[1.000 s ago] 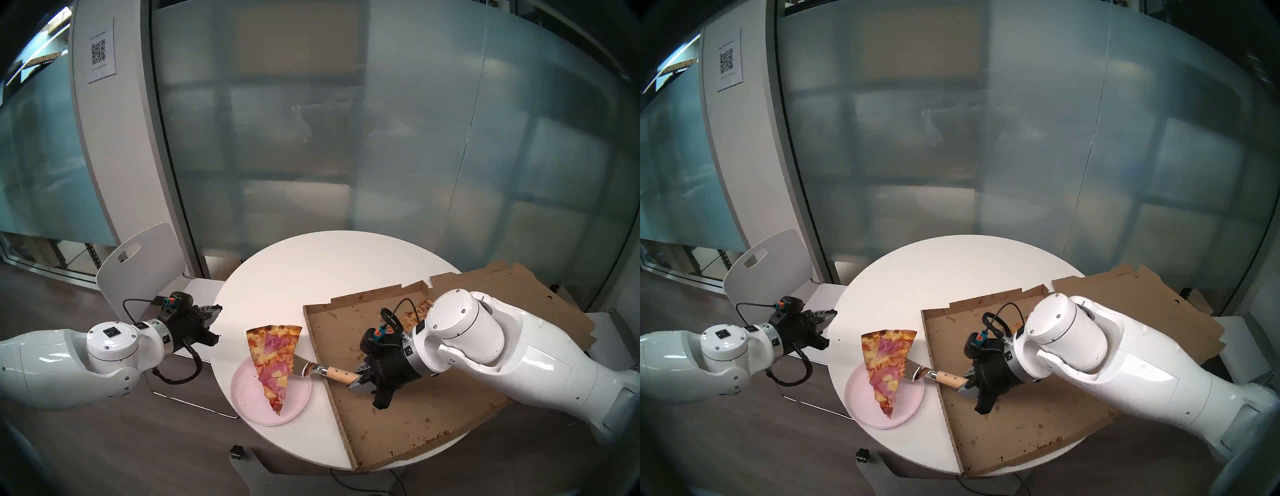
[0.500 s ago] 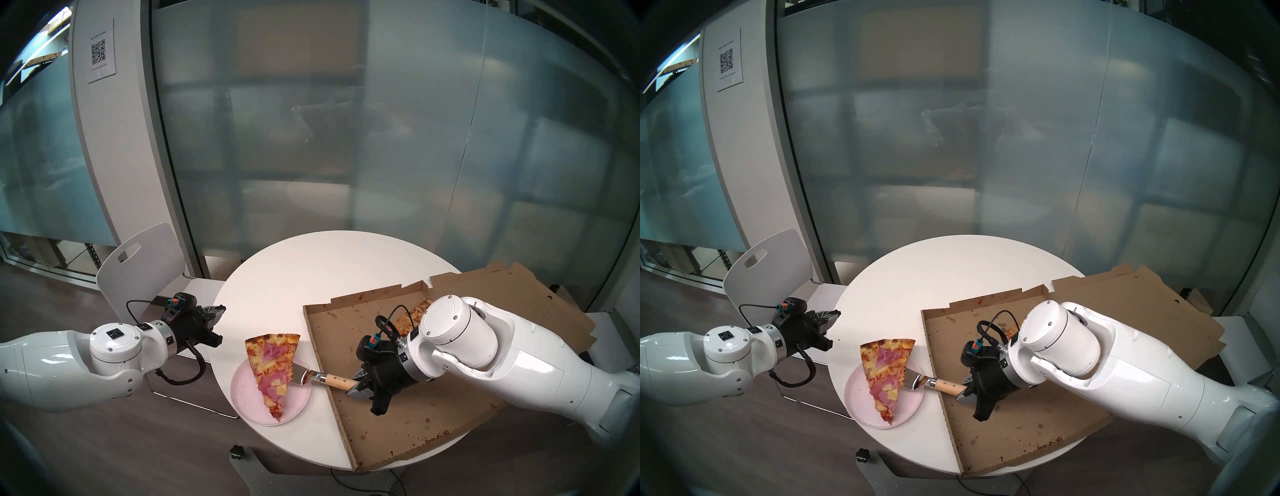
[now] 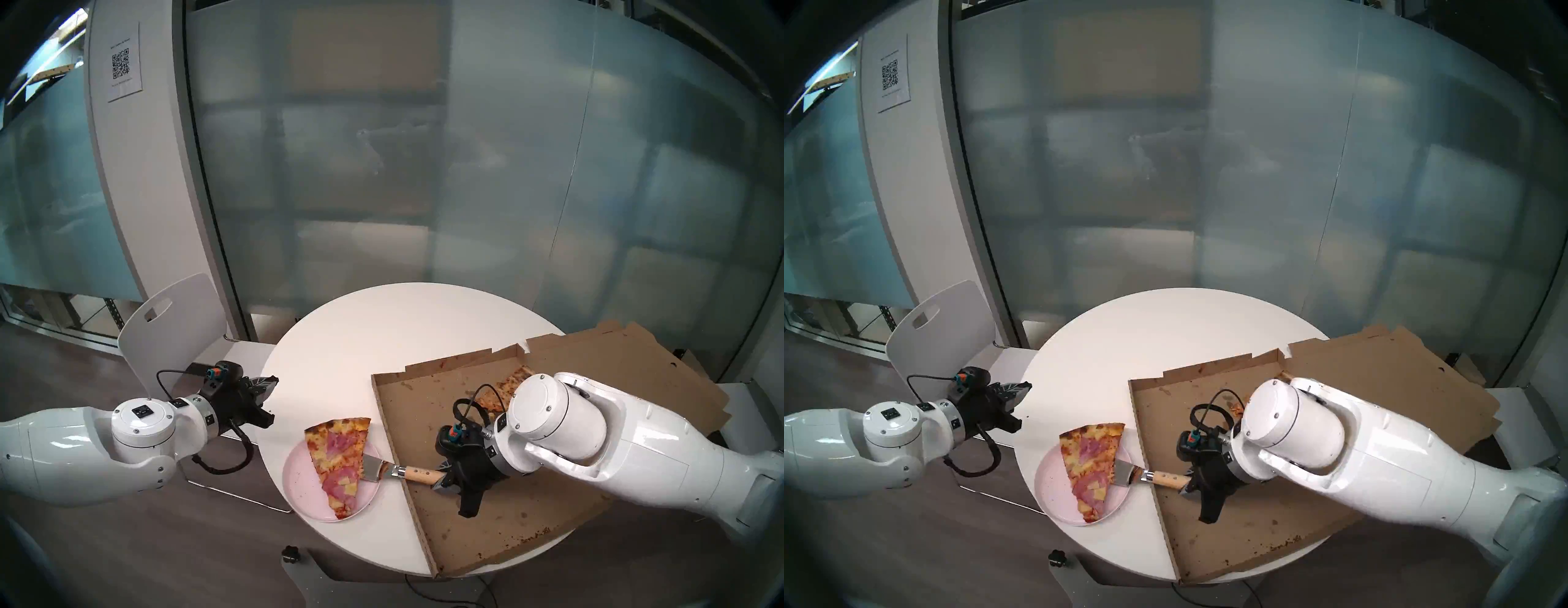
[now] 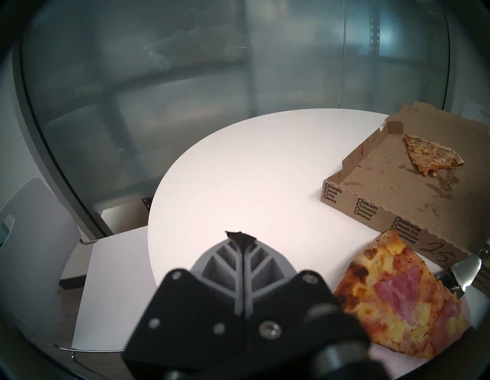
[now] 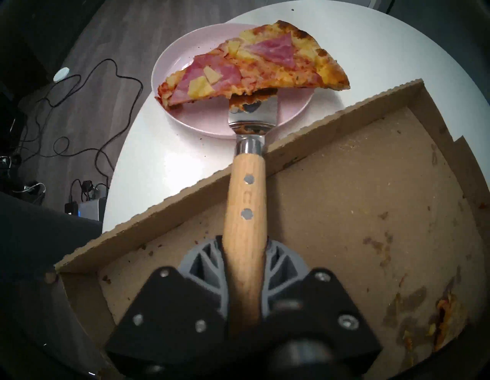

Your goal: Put pizza slice onto the plate

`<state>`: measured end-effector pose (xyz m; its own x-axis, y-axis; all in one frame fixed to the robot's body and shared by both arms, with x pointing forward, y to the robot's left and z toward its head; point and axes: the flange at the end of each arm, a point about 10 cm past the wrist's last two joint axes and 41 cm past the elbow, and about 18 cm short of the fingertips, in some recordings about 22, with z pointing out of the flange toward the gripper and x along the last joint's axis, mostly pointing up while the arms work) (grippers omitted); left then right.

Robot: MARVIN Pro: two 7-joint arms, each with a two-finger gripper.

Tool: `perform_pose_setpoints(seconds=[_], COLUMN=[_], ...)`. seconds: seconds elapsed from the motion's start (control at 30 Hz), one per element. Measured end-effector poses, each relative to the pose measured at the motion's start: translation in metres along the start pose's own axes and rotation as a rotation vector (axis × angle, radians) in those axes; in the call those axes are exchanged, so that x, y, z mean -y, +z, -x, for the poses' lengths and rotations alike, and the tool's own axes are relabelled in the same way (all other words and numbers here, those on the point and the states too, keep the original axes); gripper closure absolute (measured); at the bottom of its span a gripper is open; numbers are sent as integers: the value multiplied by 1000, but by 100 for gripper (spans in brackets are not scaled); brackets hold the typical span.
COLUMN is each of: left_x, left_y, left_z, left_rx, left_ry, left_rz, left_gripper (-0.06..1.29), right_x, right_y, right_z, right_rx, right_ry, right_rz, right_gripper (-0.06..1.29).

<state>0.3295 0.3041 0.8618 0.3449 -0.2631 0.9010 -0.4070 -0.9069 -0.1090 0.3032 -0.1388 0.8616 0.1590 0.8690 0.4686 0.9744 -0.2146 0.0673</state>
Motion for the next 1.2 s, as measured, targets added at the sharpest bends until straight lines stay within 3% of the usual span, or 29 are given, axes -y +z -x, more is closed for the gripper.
perform_pose_setpoints(seconds=[0.27,0.8,1.2], left_x=[-2,-3,0], left_y=[1,2,4], left_z=[0,0,1], left_rx=[-1,-1,0], left_ry=[-1,-18,-23], left_rz=[2,4,-7], left_gripper=[125,125,125], right_x=[-2,8,-1], right_y=[-6,-6,-10], right_z=[-2,-6,-14], right_rx=[22,67,60], right_ry=[-53,-174,-220], right_rz=[53,70,128], right_gripper=[109,109,109])
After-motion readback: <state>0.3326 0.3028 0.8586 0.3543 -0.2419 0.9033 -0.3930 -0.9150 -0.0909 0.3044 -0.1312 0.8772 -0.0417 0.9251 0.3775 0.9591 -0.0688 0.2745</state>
